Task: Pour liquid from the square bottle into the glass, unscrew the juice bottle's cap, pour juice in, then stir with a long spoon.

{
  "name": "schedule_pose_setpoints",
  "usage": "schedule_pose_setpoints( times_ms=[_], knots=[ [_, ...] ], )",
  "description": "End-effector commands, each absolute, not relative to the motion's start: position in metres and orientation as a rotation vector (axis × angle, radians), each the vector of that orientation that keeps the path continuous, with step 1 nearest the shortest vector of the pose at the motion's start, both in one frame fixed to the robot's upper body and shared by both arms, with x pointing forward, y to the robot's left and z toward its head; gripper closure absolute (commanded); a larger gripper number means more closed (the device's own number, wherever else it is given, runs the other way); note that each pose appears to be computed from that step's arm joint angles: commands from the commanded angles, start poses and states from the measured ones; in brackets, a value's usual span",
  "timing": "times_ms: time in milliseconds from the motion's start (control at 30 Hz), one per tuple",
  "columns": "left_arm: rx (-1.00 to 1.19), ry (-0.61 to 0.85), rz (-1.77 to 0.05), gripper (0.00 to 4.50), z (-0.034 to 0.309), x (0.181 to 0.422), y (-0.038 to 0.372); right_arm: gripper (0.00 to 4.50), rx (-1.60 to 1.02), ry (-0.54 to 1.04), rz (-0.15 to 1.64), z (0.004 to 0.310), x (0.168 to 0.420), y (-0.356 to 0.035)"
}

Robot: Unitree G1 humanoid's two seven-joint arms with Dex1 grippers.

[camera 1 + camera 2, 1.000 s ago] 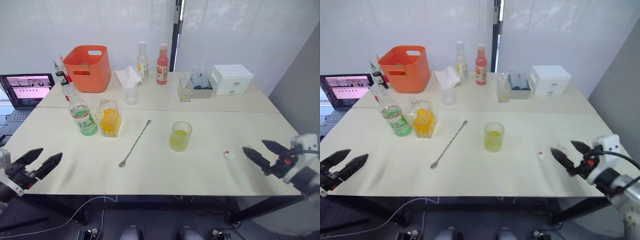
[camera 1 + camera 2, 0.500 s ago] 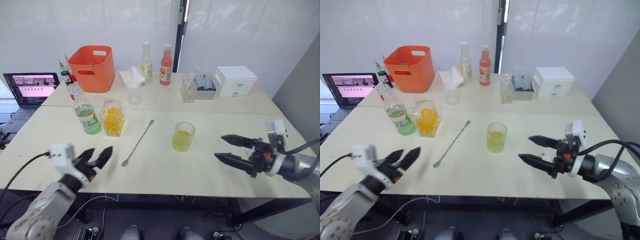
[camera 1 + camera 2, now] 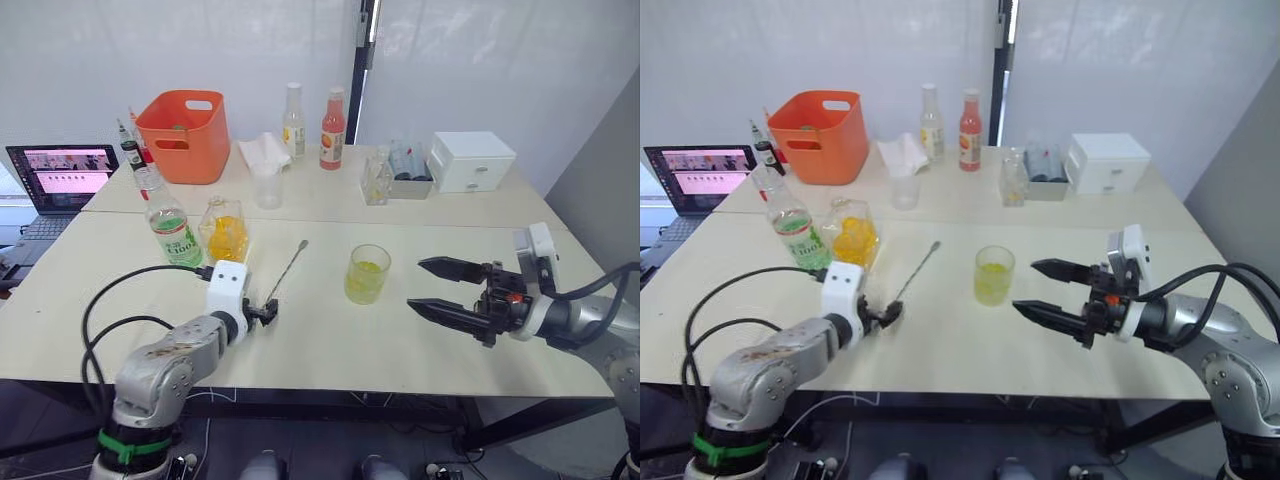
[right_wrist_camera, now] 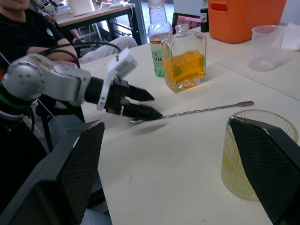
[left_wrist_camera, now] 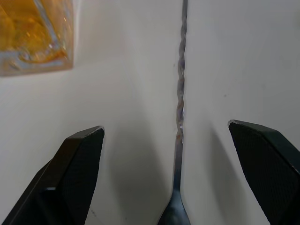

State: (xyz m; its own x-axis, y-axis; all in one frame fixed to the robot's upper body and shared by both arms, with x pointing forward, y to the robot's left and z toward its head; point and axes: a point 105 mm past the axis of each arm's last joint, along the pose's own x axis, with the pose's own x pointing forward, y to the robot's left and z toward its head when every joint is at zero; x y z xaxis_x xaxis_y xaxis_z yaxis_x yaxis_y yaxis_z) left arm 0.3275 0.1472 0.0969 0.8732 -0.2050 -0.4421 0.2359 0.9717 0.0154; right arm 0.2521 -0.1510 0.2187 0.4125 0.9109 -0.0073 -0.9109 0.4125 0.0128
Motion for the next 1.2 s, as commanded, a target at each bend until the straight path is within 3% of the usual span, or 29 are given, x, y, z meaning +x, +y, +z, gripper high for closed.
schedule_pose_setpoints(
  times_ms=[33, 467, 800, 1033, 1200],
  knots=[
    [0.113, 0.509, -0.241, 0.29, 0.082, 0.333, 0.143, 0.00, 0.000, -0.053, 1.134, 0.233, 0.248, -0.150],
    [0.200, 0.558, -0.345, 4.46, 0.069, 0.328, 0.152, 0.00, 0.012, -0.088, 1.104, 0.233, 0.248, -0.146],
    [0.241, 0.446, -0.455, 4.49, 0.110, 0.306, 0.199, 0.00, 0.023, -0.097, 1.093, 0.233, 0.251, -0.136],
    [0.366, 0.365, -0.718, 4.49, 0.134, 0.282, 0.225, 0.00, 0.048, -0.098, 1.092, 0.230, 0.251, -0.130],
    [0.482, 0.405, -0.863, 4.49, 0.132, 0.276, 0.242, 0.00, 0.057, -0.103, 1.091, 0.229, 0.251, -0.127]
  ],
)
